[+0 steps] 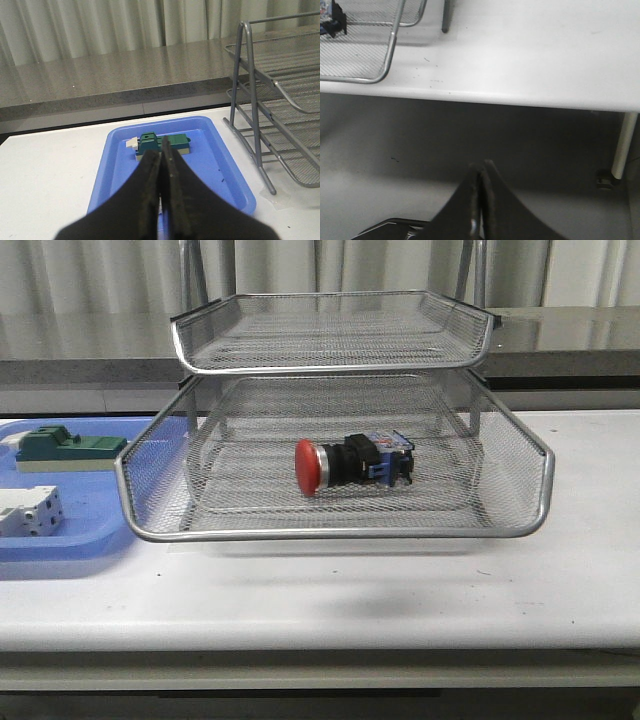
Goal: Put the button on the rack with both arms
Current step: 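Bring the right gripper to the front edge of the pulled-out tray, then push the middle mesh tray back into the rack with the right gripper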
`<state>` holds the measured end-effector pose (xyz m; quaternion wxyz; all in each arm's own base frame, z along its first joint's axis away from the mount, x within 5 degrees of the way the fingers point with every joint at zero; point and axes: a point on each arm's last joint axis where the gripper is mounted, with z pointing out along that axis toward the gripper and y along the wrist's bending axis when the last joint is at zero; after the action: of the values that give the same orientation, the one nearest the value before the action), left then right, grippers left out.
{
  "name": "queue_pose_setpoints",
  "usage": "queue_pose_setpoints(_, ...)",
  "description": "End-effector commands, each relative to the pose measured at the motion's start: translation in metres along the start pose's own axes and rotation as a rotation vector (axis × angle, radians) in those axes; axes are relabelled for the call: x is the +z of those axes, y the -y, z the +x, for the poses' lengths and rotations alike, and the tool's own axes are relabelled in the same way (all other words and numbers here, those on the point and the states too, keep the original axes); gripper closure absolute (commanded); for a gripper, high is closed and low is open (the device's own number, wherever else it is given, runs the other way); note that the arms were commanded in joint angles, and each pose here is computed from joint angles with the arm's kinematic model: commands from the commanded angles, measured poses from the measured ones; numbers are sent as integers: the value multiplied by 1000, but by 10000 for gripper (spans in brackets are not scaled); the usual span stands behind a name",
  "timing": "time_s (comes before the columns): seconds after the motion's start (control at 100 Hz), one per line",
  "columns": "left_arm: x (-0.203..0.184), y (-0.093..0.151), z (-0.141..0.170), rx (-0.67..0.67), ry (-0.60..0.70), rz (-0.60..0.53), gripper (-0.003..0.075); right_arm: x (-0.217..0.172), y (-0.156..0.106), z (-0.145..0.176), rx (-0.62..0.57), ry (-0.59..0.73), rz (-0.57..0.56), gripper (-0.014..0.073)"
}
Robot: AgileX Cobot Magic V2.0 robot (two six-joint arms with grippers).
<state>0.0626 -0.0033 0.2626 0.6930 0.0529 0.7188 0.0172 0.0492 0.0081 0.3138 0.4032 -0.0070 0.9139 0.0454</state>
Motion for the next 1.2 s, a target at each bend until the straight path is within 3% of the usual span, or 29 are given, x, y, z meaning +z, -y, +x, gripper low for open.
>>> queue_pose_setpoints(0.0,-1,-2,-16,-23,104,-15,740,-7,-3,-17,14,137,-23,666)
queue_pose_setpoints(0.12,-1,-2,-16,-23,104,-15,740,-2,-5,-26,-27,176,-50,666)
queue_pose_setpoints(0.27,-1,-2,-16,-23,104,-15,740,17,-11,-38,-133,117,-126,666)
queue_pose_setpoints(0.72,-1,-2,-16,-23,104,-15,740,94,-46,-69,-423,47,-575,664)
queue_pose_setpoints(0.93,-1,-2,-16,-23,104,-15,740,129,-70,-63,-522,-44,-643,661)
queue_pose_setpoints(1.19,-1,-2,-16,-23,104,-15,740,164,-110,-49,-650,-88,-649,661)
